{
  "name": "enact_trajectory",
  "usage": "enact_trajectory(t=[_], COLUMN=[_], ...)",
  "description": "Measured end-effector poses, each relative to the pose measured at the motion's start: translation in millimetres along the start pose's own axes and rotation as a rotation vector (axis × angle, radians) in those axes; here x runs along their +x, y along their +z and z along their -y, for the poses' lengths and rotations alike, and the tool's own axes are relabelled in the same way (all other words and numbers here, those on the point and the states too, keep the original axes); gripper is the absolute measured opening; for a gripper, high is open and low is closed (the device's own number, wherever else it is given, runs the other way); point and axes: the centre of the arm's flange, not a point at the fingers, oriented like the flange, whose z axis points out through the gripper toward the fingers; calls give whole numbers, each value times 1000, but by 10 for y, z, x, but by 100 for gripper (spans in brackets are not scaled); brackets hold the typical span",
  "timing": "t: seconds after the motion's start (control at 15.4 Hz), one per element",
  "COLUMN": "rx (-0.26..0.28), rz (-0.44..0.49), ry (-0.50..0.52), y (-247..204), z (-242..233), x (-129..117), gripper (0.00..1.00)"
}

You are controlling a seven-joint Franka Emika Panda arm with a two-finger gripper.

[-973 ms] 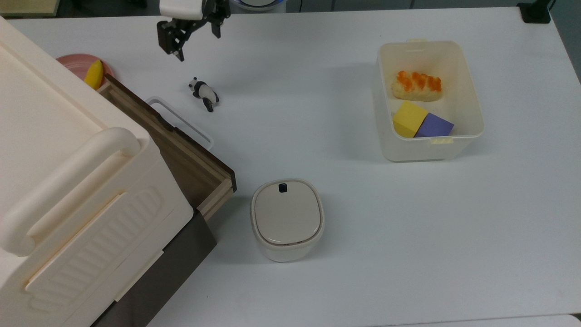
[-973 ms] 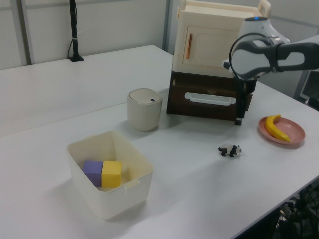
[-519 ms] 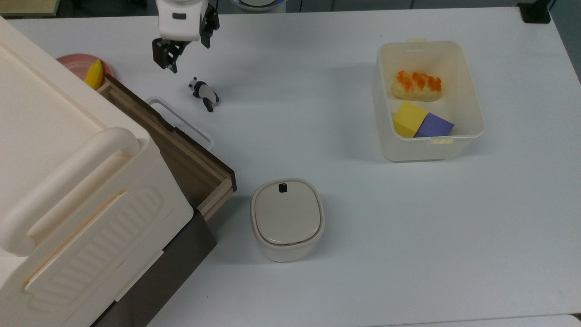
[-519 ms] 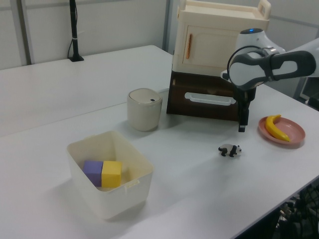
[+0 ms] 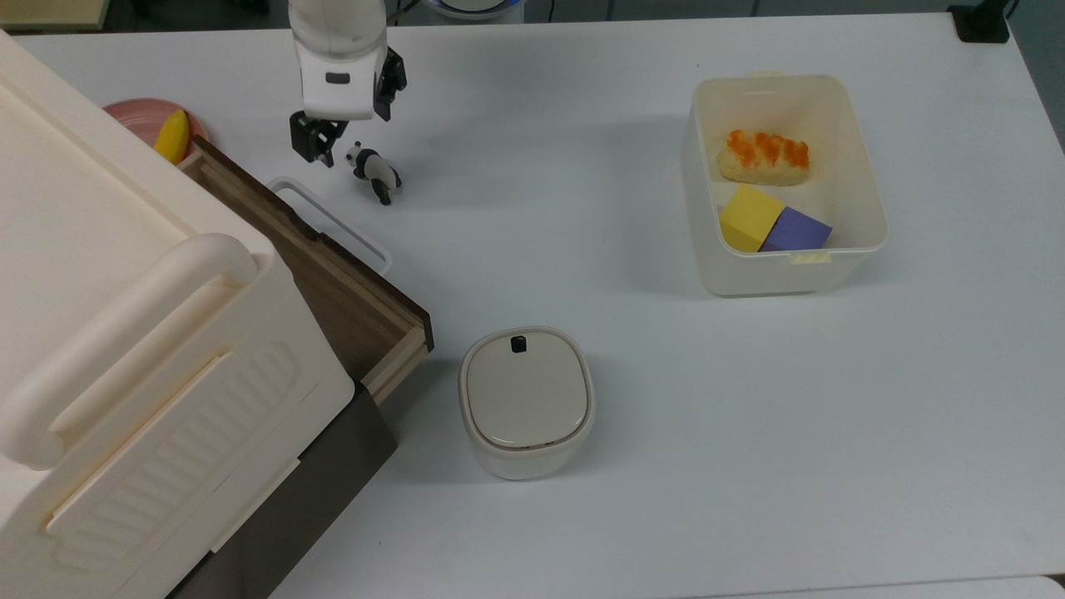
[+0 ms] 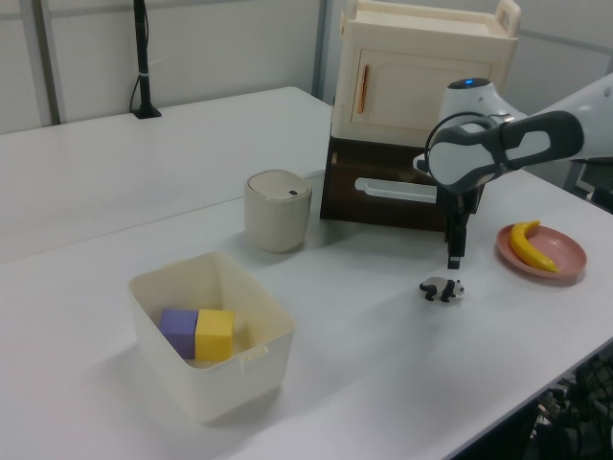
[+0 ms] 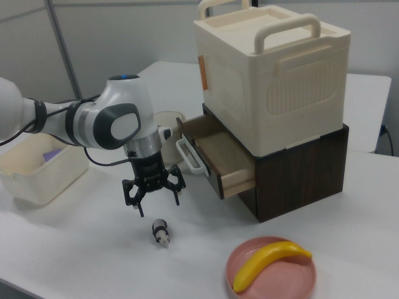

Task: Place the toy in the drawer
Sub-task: 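Close the gripper on the black-and-white panda toy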

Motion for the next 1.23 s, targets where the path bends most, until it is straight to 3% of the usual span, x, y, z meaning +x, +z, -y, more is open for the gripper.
enact_trajectory(t=[0.65, 0.97, 1.1, 1.23], rx=[66, 59, 55, 52], rz=[43, 42, 46, 52], ry=[-25, -47, -48, -49], y=[441, 551, 571, 584], z=[21, 38, 30, 19], x=[144, 275, 303, 312], gripper=[100, 96, 92, 65])
